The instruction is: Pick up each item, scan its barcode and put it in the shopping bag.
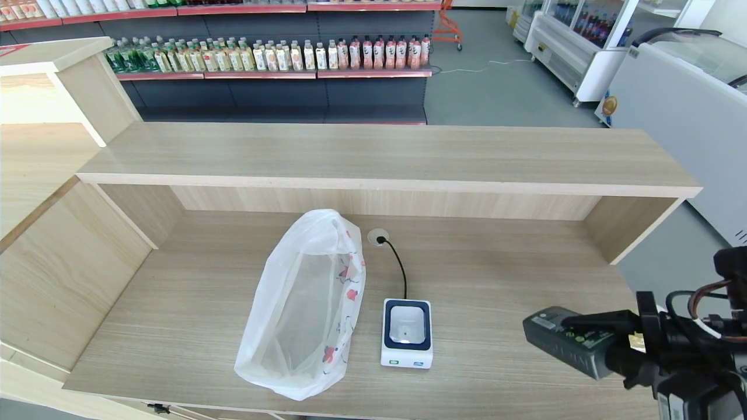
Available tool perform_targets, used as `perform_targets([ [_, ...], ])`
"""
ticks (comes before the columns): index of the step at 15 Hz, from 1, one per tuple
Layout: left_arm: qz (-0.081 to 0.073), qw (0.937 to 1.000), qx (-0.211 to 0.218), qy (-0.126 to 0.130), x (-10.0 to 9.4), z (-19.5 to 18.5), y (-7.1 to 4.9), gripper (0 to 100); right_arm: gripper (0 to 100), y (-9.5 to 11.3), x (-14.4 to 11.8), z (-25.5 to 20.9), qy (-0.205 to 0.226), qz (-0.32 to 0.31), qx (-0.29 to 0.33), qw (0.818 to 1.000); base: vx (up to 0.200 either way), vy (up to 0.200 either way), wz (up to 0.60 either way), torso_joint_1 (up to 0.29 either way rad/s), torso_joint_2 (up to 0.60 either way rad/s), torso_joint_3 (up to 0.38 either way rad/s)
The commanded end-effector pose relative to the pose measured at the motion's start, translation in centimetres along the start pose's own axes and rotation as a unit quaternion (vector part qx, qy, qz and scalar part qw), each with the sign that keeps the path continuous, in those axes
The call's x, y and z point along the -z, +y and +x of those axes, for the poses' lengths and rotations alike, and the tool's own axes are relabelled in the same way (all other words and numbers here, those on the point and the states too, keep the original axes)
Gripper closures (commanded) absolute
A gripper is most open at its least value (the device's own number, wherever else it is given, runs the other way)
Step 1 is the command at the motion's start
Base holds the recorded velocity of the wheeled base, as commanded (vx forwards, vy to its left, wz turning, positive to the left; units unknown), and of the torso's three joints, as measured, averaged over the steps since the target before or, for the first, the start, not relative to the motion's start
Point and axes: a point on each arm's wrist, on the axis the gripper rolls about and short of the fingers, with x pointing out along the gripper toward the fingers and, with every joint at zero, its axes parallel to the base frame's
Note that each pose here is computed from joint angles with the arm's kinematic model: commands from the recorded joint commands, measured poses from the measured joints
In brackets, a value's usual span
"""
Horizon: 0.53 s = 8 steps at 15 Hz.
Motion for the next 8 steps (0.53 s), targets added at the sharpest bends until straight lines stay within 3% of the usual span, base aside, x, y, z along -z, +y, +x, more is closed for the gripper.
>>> perform_targets([
  [1, 0.0, 1.0, 0.0, 0.0, 0.0, 0.0, 0.0, 0, 100, 1.7, -1.6, 0.7, -0.064, -0.074, -0.07, 0.993, 0.0, 0.0, 0.0, 0.0, 0.0, 0.0],
  [3, 0.0, 1.0, 0.0, 0.0, 0.0, 0.0, 0.0, 0, 100, -0.1, -1.5, 2.6, -0.086, -0.172, -0.052, 0.98, 0.0, 0.0, 0.0, 0.0, 0.0, 0.0],
  [5, 0.0, 1.0, -0.001, 0.0, 0.0, 0.0, 0.0, 0, 100, -2.6, -0.5, 5.9, -0.095, -0.261, 0.007, 0.961, 0.0, 0.0, 0.0, 0.0, 0.0, 0.0],
  [8, 0.0, 1.0, 0.0, 0.0, 0.0, 0.0, 0.0, 0, 100, -3.8, 0.1, 11.7, -0.149, -0.319, 0.074, 0.933, 0.0, 0.0, 0.0, 0.0, 0.0, 0.0],
])
